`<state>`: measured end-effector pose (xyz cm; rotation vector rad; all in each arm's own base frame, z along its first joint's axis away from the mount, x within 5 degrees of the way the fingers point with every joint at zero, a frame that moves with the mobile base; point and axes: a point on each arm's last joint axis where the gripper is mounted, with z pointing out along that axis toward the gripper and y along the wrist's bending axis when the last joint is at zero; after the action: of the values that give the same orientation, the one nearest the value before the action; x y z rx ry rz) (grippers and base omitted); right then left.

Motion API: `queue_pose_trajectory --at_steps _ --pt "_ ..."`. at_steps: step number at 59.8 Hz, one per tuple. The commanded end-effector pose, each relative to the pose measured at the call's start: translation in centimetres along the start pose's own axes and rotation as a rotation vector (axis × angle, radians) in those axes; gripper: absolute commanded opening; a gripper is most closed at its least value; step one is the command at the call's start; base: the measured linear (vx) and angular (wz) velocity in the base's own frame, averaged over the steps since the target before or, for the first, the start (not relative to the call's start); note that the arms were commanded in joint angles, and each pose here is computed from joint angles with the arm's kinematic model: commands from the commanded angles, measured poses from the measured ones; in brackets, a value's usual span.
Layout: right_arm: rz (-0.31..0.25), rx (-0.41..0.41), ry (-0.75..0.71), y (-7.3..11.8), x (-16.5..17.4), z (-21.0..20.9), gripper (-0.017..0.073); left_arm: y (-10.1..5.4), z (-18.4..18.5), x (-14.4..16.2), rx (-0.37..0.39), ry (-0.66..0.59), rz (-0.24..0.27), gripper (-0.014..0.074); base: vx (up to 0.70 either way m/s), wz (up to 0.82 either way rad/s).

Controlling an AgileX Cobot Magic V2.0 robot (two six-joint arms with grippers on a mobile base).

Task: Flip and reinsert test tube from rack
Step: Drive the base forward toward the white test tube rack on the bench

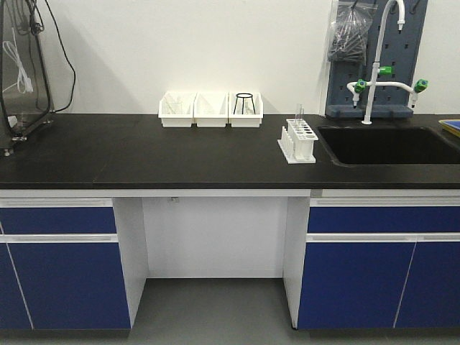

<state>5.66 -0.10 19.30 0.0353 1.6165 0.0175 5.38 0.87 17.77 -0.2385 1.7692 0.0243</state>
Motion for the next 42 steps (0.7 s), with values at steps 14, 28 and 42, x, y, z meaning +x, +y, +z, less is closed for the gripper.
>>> queue_pose_trajectory --at_steps 14,28,42 --pt "-0.008 -0.010 -0.079 0.09 -0.71 -0.04 -0.0012 -0.12 -0.03 -0.70 0.013 -0.083 -0.004 -0.0006 0.00 0.00" --pt "-0.008 -0.010 -0.079 0.09 -0.71 -0.04 -0.0012 -0.12 -0.03 -0.70 0.013 -0.083 -0.004 -0.0006 0.00 0.00" --pt "-0.008 -0.010 -0.079 0.09 -0.71 -0.04 -0.0012 -0.12 -0.03 -0.70 0.013 -0.083 -0.004 -0.0006 0.03 0.05"
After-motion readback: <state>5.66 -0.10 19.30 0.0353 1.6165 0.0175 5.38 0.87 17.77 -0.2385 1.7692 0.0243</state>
